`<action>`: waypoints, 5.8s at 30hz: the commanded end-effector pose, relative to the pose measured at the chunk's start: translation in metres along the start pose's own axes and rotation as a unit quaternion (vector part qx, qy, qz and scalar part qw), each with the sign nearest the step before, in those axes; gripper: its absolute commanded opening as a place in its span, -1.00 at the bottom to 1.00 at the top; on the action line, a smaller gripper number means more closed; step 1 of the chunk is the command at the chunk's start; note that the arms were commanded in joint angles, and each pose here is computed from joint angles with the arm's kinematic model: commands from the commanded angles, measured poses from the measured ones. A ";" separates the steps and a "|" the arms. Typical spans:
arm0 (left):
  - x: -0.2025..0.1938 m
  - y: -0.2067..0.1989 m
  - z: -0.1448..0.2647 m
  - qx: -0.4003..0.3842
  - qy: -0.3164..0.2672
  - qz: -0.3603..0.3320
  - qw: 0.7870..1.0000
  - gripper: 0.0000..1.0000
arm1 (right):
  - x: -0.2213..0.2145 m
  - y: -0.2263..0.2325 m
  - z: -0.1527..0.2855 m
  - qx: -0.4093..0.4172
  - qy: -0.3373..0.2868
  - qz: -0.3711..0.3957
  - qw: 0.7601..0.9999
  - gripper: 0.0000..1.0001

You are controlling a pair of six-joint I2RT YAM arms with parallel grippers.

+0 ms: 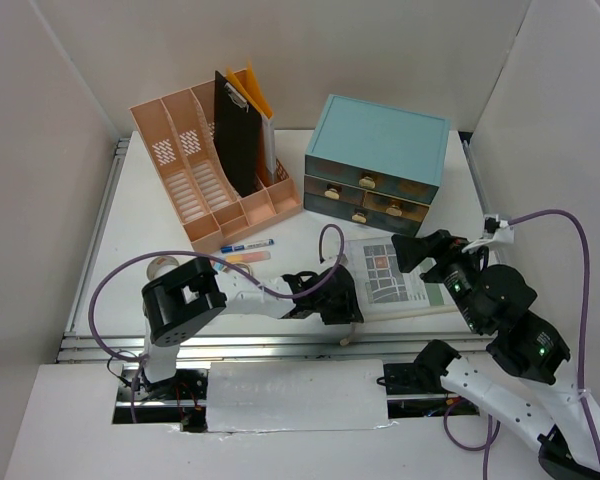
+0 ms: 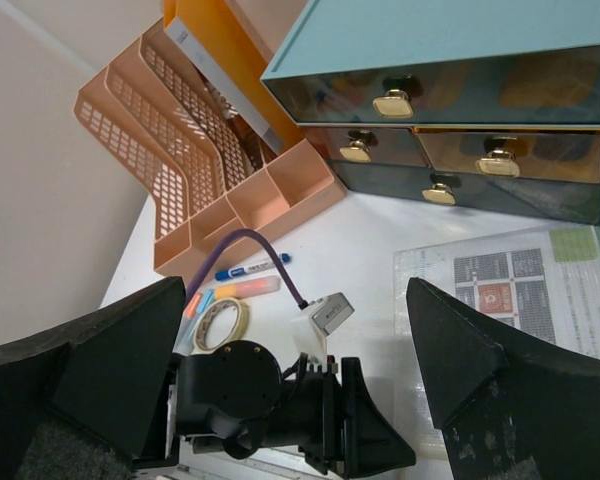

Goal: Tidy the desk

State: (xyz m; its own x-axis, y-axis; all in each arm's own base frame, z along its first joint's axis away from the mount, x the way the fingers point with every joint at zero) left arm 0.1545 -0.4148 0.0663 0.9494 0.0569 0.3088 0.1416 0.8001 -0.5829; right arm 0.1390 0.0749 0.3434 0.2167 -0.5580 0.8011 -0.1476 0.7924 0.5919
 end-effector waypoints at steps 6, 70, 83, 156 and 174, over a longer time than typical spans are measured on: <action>-0.005 0.053 -0.013 0.126 -0.002 -0.004 0.992 0.28 | 0.008 0.010 0.004 0.043 -0.020 -0.013 0.999 0.99; 0.088 0.011 0.354 0.098 -0.343 -0.087 0.930 -0.82 | -0.144 0.096 -0.039 0.210 0.115 0.178 0.955 1.00; 0.073 0.128 0.260 0.252 -0.275 -0.067 0.925 0.99 | -0.133 0.067 -0.038 0.193 0.141 0.152 0.959 0.99; 0.070 -0.007 0.402 -0.250 -0.200 -0.492 0.810 -1.00 | -0.064 0.090 -0.062 0.440 0.228 0.215 0.841 1.00; 0.032 -0.025 0.448 -0.364 -0.201 -0.597 0.686 -1.00 | -0.058 0.085 -0.045 0.546 0.272 0.216 0.762 0.99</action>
State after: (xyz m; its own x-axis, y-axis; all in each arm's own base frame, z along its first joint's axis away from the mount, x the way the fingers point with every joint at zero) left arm 0.0634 -0.1662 0.4040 0.0559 -0.1890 0.9804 0.9983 -0.0056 -0.0580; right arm 0.1708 0.1842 0.3345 0.2675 0.1090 0.9574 -0.9536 0.1726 0.2468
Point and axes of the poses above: each gripper's point midway between its finger pads, its own z axis back along the fingers, its own y axis along the line the jaws close on, x = y × z, the point moved 5 cm from there along z, back along the fingers, and after that the axes turned 5 degrees about -z, right-handed, at the moved point
